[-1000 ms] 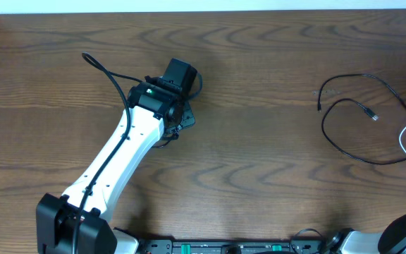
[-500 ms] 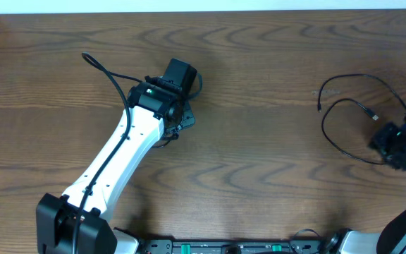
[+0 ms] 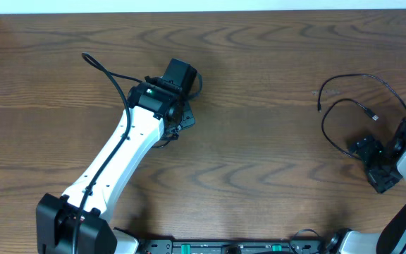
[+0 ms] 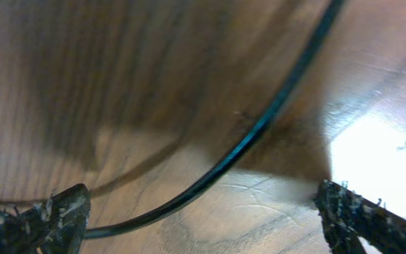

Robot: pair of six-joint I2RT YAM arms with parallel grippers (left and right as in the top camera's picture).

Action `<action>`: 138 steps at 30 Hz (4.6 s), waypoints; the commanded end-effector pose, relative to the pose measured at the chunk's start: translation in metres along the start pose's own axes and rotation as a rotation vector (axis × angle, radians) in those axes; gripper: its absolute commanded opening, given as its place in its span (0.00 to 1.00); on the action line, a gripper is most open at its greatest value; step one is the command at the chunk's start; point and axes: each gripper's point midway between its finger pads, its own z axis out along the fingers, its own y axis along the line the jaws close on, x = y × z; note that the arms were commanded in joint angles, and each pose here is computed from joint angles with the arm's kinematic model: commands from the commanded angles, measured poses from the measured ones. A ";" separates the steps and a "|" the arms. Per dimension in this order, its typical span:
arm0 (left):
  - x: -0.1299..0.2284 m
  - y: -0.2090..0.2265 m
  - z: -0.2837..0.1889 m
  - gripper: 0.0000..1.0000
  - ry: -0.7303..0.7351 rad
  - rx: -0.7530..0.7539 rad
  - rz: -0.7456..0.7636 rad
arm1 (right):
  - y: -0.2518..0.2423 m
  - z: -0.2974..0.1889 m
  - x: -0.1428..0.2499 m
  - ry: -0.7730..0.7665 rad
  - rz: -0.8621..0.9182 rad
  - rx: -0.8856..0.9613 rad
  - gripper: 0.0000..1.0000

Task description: Untangle cables

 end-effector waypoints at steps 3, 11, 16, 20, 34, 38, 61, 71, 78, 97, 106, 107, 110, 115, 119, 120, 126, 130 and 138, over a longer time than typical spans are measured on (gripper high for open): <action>-0.002 0.001 -0.001 0.45 -0.006 -0.007 0.010 | -0.018 0.001 -0.003 -0.050 0.138 0.090 0.90; -0.002 0.001 -0.001 0.45 -0.006 -0.007 0.010 | -0.017 0.000 -0.018 -0.124 0.261 0.086 0.82; -0.002 0.001 -0.001 0.45 -0.006 -0.007 0.010 | -0.014 0.000 -0.023 -0.142 0.298 0.068 0.49; -0.002 0.001 -0.001 0.45 -0.006 -0.007 0.010 | -0.015 0.000 -0.020 -0.134 0.295 0.076 0.33; -0.001 0.000 -0.001 0.45 -0.002 -0.004 0.010 | -0.034 0.005 0.007 -0.052 0.296 0.153 0.03; 0.000 -0.002 -0.001 0.45 0.007 0.007 0.010 | -0.017 0.006 -0.007 -0.084 0.205 0.072 0.01; 0.001 -0.003 -0.001 0.45 0.013 0.013 0.010 | 0.056 -0.176 -0.174 -0.597 -0.003 -0.006 0.01; 0.001 -0.003 -0.001 0.45 0.012 0.012 0.010 | -0.049 -0.226 -0.208 -0.732 0.433 0.129 0.01; 0.001 -0.003 -0.001 0.45 0.013 0.013 0.010 | -0.038 -0.223 -0.222 -0.699 0.405 -0.031 0.01; 0.002 -0.003 -0.001 0.45 0.015 0.014 0.010 | 0.051 -0.153 -0.184 -0.348 0.102 -0.280 0.56; -0.005 0.004 -0.001 0.45 -0.023 -0.028 0.022 | 0.122 -0.137 -0.114 -0.191 -0.220 -0.311 0.60; -0.008 0.008 -0.001 0.45 -0.042 -0.051 0.029 | 0.131 -0.135 -0.102 -0.170 -0.274 -0.310 0.60; -0.017 0.019 -0.001 0.45 -0.093 -0.113 0.034 | 0.157 -0.131 -0.065 -0.120 -0.432 -0.312 0.62; -0.023 0.031 0.000 0.45 -0.120 -0.161 0.022 | 0.196 -0.125 -0.005 -0.079 -0.766 -0.321 0.68; -0.029 0.042 0.005 0.45 -0.109 -0.166 -0.026 | 0.210 -0.121 0.025 -0.093 -0.887 -0.258 0.70; -0.030 0.041 0.007 0.45 -0.097 -0.148 -0.016 | 0.212 -0.121 0.031 -0.088 -0.903 -0.259 0.70; -0.024 -0.003 0.033 0.45 0.036 0.104 0.178 | 0.213 -0.120 0.049 -0.052 -0.941 -0.250 0.70; -0.020 -0.005 0.060 0.45 0.089 0.079 0.180 | 0.206 -0.119 0.052 -0.029 -0.941 -0.226 0.71; -0.015 0.006 0.111 0.45 0.146 -0.036 0.190 | 0.196 -0.117 0.047 -0.036 -0.936 -0.171 0.72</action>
